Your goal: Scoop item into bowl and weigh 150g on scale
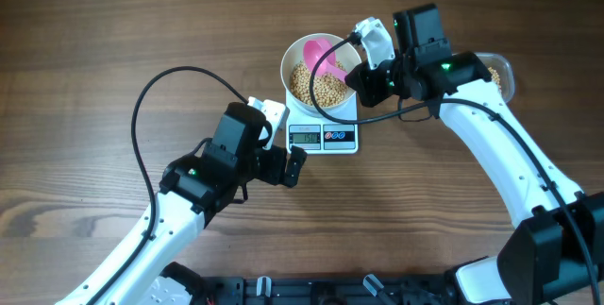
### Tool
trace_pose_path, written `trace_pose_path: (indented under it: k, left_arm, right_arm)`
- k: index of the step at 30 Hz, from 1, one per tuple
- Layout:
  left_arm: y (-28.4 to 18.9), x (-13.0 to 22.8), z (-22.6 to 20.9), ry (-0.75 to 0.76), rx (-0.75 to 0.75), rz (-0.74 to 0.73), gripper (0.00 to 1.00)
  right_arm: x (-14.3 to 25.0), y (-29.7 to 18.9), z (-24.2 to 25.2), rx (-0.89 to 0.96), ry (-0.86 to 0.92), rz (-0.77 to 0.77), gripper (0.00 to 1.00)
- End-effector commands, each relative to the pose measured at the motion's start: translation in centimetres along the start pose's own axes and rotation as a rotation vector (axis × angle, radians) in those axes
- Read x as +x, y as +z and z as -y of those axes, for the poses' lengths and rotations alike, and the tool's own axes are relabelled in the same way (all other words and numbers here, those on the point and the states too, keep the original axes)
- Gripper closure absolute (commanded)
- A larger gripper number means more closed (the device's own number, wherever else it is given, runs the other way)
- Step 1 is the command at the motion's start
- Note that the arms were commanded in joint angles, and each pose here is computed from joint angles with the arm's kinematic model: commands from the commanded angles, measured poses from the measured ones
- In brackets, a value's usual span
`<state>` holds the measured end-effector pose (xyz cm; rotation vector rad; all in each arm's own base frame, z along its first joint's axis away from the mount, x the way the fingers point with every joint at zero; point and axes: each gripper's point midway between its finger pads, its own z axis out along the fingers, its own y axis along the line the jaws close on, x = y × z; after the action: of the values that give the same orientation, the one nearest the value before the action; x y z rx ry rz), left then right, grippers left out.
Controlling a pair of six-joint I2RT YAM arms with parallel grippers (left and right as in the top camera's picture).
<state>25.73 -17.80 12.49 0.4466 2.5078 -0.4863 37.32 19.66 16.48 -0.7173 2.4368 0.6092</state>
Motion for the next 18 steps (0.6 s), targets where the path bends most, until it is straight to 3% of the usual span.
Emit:
trace_pose_path:
  k: [1, 18]
  left_arm:
    - [-0.21, -0.76, 0.3, 0.019, 0.001, 0.016, 0.0]
    - [-0.21, -0.76, 0.3, 0.019, 0.001, 0.016, 0.0]
  right_arm:
    - [-0.41, 0.17, -0.4, -0.027, -0.039, 0.007, 0.96]
    - [-1.24, -0.08, -0.49, -0.034, -0.082, 0.042, 0.96]
